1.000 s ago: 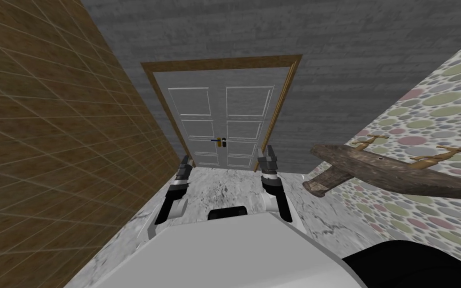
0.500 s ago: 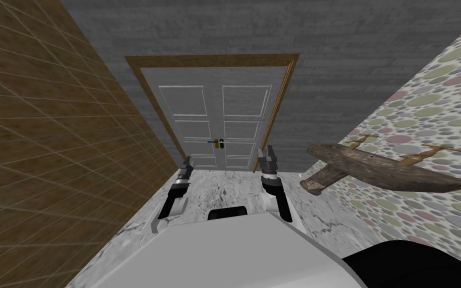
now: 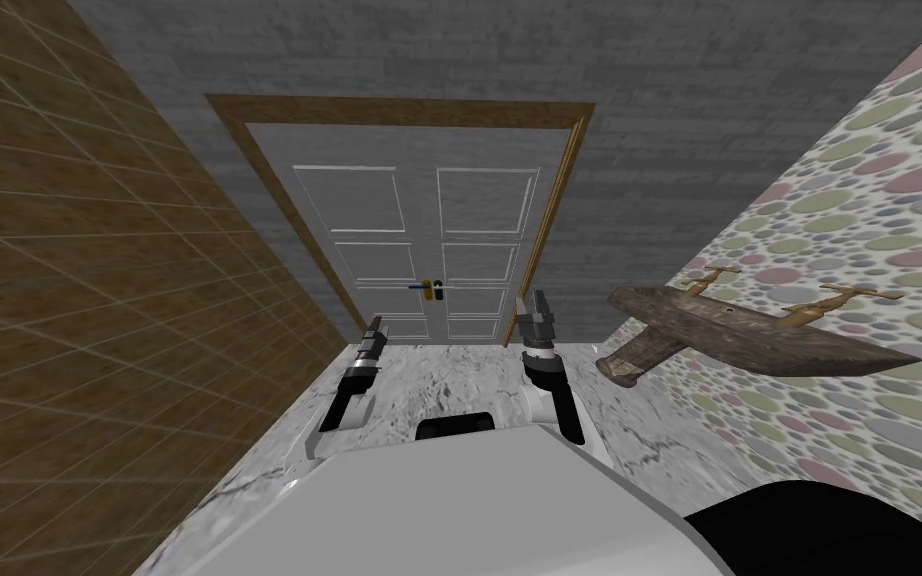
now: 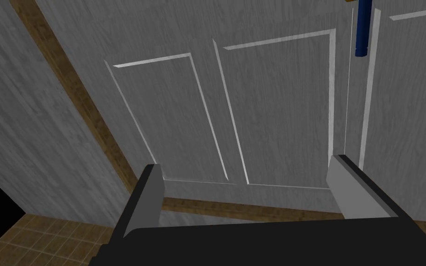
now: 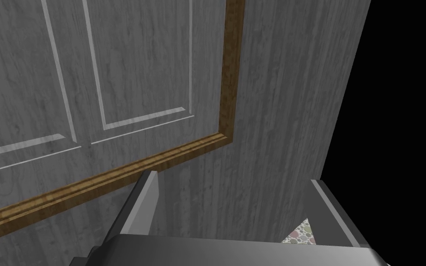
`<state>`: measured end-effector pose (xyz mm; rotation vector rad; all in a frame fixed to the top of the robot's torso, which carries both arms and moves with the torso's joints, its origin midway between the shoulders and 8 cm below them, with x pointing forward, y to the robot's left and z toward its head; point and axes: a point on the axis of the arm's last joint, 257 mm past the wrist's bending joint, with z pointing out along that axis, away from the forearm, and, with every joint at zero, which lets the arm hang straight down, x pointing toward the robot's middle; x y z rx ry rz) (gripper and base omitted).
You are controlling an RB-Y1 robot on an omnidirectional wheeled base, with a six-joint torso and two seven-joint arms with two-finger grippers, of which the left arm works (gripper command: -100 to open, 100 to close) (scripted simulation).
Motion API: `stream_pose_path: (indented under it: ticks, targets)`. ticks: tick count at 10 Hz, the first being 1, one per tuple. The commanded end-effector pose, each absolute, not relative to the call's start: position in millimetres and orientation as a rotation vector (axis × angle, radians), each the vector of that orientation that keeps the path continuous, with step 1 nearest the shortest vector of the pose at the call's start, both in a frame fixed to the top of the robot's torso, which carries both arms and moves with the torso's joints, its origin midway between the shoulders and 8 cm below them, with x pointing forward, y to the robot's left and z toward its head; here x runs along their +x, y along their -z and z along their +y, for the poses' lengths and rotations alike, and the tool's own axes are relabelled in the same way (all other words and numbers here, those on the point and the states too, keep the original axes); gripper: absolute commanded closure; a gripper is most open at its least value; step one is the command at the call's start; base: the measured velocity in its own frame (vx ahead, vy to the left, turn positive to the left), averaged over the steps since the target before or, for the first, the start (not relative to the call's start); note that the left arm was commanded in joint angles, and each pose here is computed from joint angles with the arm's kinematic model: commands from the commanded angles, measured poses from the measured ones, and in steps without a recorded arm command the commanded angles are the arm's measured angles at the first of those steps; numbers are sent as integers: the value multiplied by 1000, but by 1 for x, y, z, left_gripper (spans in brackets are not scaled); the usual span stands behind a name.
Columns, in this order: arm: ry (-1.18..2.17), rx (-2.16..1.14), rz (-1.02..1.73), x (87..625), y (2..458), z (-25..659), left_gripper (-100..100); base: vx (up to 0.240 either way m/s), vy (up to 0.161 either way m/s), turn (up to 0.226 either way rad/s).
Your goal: Pull the door open
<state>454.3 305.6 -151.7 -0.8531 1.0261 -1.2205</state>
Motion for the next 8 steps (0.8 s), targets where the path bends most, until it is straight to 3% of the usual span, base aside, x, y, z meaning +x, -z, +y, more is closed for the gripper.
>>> stream_pose_path:
  ticks: [1, 8]
  targets:
    - [1220, -879, 1038, 460, 162, 313, -100, 108, -4, -87]
    - [1204, -990, 1082, 477, 206, 342, -100, 103, -4, -87]
